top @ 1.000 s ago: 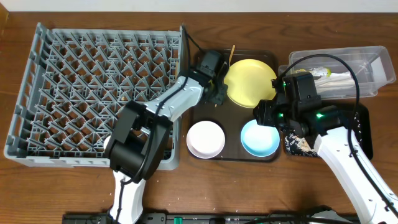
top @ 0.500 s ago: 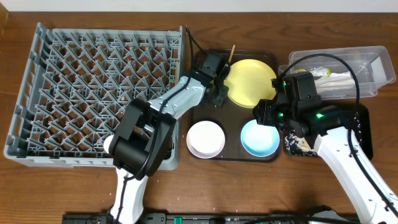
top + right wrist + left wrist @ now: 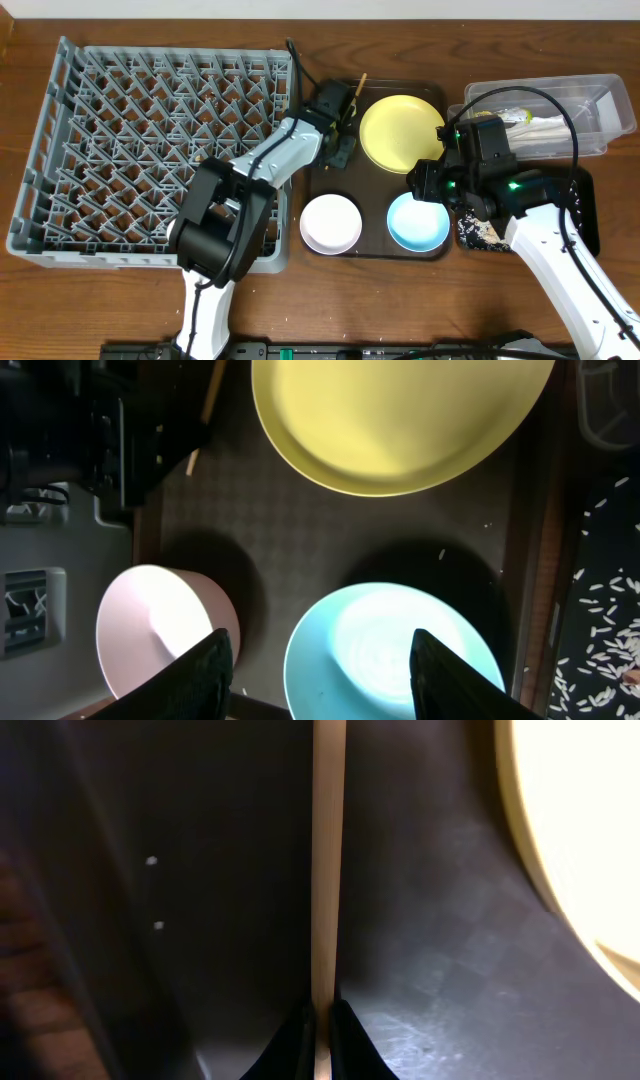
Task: Sort waste into correct bins and load items into the dishwasher
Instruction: 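Lift the second chopstick and carry it left toward the dish rack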
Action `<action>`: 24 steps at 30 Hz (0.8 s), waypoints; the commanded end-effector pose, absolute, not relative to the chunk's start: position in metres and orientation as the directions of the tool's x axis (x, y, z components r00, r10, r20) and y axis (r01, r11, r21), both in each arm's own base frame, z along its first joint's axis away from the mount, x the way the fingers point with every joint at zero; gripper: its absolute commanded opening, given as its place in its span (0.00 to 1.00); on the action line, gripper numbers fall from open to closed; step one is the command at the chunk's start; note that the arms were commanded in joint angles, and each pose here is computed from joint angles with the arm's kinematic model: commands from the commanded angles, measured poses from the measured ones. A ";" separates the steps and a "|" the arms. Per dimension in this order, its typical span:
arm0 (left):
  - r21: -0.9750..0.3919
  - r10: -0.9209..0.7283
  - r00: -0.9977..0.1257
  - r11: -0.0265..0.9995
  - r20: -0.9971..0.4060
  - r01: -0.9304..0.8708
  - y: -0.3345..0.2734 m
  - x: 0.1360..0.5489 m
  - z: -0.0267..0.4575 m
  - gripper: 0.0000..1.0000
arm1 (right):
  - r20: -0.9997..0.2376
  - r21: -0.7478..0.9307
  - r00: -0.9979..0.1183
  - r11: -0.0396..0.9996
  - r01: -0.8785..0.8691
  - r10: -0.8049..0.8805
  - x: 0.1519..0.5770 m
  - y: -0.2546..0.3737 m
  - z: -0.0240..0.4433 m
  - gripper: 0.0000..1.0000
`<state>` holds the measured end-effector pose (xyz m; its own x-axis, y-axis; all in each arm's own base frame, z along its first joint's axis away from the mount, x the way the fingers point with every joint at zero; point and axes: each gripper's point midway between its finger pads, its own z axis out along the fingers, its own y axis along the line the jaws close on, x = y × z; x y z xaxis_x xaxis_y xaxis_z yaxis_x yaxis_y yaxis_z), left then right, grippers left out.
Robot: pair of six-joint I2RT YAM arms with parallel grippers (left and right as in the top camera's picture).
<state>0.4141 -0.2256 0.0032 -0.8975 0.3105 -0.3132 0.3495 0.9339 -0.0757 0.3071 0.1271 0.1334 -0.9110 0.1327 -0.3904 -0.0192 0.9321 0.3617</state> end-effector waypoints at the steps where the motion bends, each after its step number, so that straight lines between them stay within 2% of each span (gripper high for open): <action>1: -0.031 0.298 -0.919 0.948 -0.258 0.316 -0.209 0.406 -0.014 0.10 | -0.388 0.362 -0.911 0.932 -0.015 0.136 0.309 0.129 0.133 0.55; 2: -0.032 0.297 -0.918 0.948 -0.264 0.316 -0.210 0.406 -0.011 0.17 | -0.388 0.362 -0.911 0.932 -0.015 0.136 0.309 0.129 0.133 0.55; 3: -0.033 0.297 -0.916 0.948 -0.268 0.317 -0.210 0.407 -0.010 0.33 | -0.388 0.362 -0.911 0.932 -0.015 0.136 0.308 0.129 0.133 0.55; 6: -0.035 0.295 -0.913 0.948 -0.280 0.317 -0.211 0.409 -0.008 0.39 | -0.388 0.362 -0.911 0.932 -0.015 0.136 0.309 0.129 0.133 0.55; 18: -0.030 0.328 -0.795 0.917 -0.509 0.398 -0.238 0.459 0.016 0.39 | -0.391 0.350 -0.910 0.937 -0.008 0.138 0.309 0.126 0.133 0.56; 24: -0.024 0.338 -0.789 0.913 -0.514 0.407 -0.240 0.463 0.004 0.38 | -0.393 0.351 -0.909 0.936 -0.009 0.139 0.309 0.126 0.133 0.56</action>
